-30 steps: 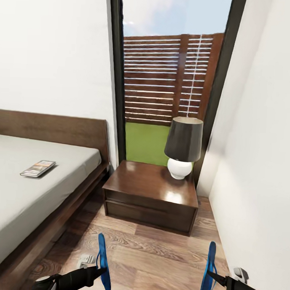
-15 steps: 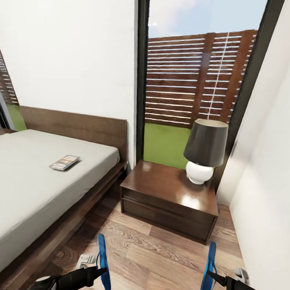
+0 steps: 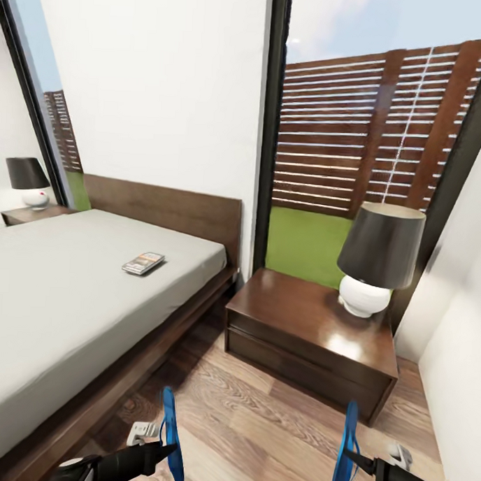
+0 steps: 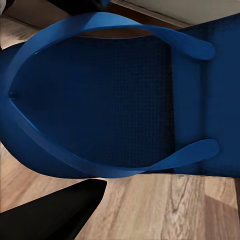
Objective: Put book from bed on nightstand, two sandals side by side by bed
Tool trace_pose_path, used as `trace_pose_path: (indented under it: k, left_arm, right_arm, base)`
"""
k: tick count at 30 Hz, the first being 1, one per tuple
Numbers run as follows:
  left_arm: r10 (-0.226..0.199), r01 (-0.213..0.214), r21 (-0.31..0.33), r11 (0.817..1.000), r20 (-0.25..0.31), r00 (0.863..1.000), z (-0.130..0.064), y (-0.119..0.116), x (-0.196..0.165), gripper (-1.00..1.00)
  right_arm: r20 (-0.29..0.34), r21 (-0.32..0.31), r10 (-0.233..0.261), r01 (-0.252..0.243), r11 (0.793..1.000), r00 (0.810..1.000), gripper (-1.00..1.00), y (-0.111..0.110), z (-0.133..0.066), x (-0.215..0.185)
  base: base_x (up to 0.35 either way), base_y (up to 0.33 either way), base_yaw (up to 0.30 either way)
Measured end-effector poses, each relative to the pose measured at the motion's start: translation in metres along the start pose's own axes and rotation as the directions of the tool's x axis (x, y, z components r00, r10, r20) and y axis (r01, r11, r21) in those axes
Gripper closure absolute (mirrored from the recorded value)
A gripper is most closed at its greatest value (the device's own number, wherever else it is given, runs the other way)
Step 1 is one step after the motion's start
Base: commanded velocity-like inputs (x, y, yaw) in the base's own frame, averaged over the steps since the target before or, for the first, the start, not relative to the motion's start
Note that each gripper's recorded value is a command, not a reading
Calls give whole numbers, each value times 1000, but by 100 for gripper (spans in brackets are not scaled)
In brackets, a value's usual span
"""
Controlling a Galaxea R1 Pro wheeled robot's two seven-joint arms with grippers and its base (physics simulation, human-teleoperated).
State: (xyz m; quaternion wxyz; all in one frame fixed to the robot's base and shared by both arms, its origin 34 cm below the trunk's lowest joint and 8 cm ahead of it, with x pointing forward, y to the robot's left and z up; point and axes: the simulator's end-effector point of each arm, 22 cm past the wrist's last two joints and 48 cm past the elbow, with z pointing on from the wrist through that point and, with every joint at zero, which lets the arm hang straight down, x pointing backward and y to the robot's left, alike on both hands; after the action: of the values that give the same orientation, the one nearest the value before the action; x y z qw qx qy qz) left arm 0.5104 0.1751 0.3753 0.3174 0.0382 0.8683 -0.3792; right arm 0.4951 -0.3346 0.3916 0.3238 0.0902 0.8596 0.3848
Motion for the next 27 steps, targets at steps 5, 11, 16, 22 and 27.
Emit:
trace_pose_path:
  k: [5, 11, 16, 22, 27]
  left_arm:
    - [0, 0, 0, 1000, 0, 1000, 0, 0, 0, 100]
    - [0, 0, 0, 1000, 0, 1000, 0, 0, 0, 100]
    - [0, 0, 0, 1000, -1, 1000, 0, 0, 0, 100]
    - [1, -1, 0, 1000, -1, 1000, 0, 0, 0, 100]
    - [0, 0, 0, 1000, -1, 1000, 0, 0, 0, 100]
  right_arm:
    - [0, 1, 0, 0, 1000, 1000, 100, 0, 0, 0]
    - [0, 0, 0, 0, 1000, 1000, 100, 0, 0, 0]
    - [0, 0, 0, 0, 1000, 1000, 100, 0, 0, 0]
    - [0, 0, 0, 0, 1000, 1000, 100, 0, 0, 0]
    - [0, 0, -1, 1, 1000, 1000, 100, 0, 0, 0]
  base:
    - [0, -66, 294]
    - [0, -5, 294]
    - [0, -65, 294]
    - [0, -54, 294]
    - [0, -5, 294]
